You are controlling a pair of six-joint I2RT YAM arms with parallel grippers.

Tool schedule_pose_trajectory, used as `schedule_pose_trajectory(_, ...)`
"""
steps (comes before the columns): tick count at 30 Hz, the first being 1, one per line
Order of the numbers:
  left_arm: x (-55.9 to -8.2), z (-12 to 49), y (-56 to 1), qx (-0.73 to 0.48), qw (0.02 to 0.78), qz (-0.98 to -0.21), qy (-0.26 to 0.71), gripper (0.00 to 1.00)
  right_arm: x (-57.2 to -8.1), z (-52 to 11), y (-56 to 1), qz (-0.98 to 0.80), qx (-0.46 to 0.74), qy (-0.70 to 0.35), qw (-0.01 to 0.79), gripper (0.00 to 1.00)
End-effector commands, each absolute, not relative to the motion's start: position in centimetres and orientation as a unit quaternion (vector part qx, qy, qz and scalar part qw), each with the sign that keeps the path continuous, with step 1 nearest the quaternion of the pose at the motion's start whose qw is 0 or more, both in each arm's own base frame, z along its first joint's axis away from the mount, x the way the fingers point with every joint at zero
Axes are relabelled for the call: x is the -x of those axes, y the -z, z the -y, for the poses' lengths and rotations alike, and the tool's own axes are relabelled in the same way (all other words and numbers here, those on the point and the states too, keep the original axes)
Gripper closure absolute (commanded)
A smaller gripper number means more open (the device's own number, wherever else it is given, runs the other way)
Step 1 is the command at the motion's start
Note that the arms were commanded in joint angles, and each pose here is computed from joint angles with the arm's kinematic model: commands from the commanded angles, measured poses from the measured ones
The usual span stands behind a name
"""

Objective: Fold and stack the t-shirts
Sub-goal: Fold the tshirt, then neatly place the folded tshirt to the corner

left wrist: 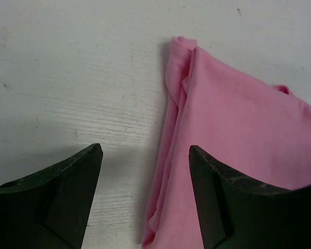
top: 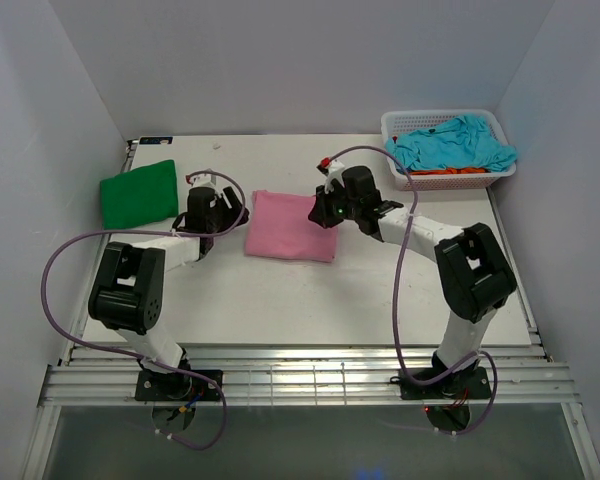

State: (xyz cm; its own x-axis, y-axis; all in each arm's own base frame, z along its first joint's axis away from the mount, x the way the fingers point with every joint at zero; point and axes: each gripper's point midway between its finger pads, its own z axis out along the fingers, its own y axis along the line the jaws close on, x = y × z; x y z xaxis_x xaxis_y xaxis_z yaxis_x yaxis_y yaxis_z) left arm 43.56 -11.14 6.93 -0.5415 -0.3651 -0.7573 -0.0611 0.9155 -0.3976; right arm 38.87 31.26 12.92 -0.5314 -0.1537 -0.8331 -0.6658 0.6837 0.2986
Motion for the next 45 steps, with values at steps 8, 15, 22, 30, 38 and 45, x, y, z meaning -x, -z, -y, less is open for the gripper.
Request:
schedule_pose_trajectory(8, -43.3, 13.6, -9.3, 0.098, 0.471, -0.833, 0.273, 0.22, -37.6, -36.6, -7.6, -0.831, 0.285, -0.342, 0.333, 0.92)
schedule_pose_trajectory(15, -41.6, 14.1, -7.5, 0.093, 0.443, -0.845, 0.286, 0.23, -35.8, -34.7, -2.7, -0.88, 0.266, -0.286, 0.27, 0.92)
schedule_pose_trajectory(22, -39.1, 13.9, -5.5, 0.098, 0.415, -0.858, 0.286, 0.23, -34.4, -32.4, -0.9, -0.903, 0.247, -0.25, 0.248, 0.92)
schedule_pose_trajectory(30, -39.6, 14.2, -4.7, 0.093, 0.409, -0.861, 0.289, 0.24, -33.8, -32.2, -1.4, -0.902, 0.251, -0.25, 0.246, 0.92)
schedule_pose_trajectory(38, -40.3, 16.7, -4.2, 0.091, 0.379, -0.85, 0.354, 0.24, -33.9, -32.0, -1.1, -0.904, 0.257, -0.243, 0.241, 0.92)
schedule_pose_trajectory(45, -39.2, 18.4, -4.3, 0.075, 0.364, -0.845, 0.384, 0.24, -33.9, -32.0, -0.7, -0.905, 0.259, -0.242, 0.237, 0.92)
